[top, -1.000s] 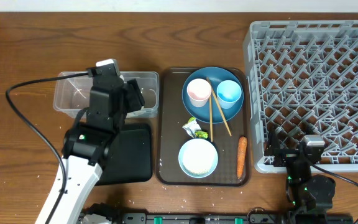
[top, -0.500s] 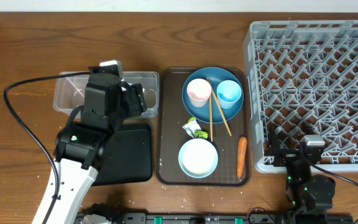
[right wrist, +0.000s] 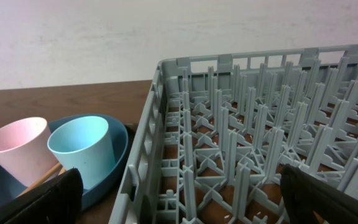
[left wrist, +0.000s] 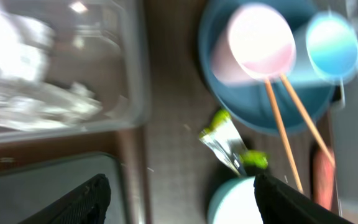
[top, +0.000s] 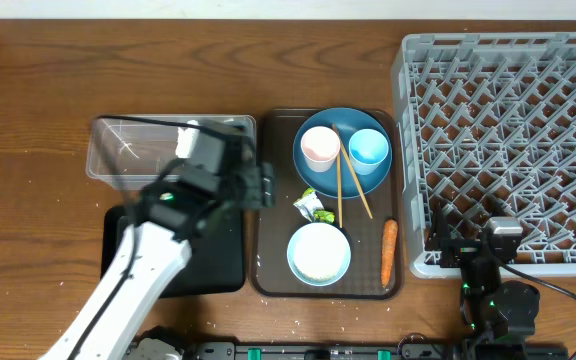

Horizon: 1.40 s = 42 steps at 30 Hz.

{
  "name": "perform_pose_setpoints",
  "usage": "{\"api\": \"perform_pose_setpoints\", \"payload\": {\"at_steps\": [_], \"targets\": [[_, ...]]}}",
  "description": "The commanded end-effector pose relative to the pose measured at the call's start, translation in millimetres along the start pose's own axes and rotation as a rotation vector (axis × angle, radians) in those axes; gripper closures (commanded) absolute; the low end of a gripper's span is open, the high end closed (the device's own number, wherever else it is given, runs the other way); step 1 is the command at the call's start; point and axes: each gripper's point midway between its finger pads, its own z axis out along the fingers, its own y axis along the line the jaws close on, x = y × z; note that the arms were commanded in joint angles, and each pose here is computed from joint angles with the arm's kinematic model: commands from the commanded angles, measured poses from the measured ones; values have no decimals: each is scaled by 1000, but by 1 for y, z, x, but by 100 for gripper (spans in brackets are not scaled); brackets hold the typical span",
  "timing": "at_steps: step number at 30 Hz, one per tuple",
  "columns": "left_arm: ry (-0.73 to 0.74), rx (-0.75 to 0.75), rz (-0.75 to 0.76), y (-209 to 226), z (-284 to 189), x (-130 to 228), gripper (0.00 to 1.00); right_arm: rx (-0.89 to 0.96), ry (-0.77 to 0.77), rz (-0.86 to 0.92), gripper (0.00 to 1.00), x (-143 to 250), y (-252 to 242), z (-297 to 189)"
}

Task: Sort waste into correct bins and load items into the dishwasher rack
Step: 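Move the left gripper to the green snack packet and grasp it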

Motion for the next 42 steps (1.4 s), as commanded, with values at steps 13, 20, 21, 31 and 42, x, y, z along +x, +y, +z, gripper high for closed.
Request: {"api": "perform_pose_setpoints", "payload": {"at_steps": [13, 20, 21, 31, 42], "targets": [[303, -107, 176, -20, 70, 69, 36, -1, 8, -7, 1, 2, 1, 0], [387, -165, 187, -8, 87, 88, 44, -1, 8, -7, 1, 2, 1, 0], [399, -169, 191, -8, 88, 91, 44, -1, 7, -7, 1, 2, 1, 0], [521, -29, 257, -50, 86, 131, 44, -1, 8, -7, 1, 2, 1, 0], [487, -59, 310, -55, 87, 132, 29, -1, 8, -7, 1, 2, 1, 0]]}}
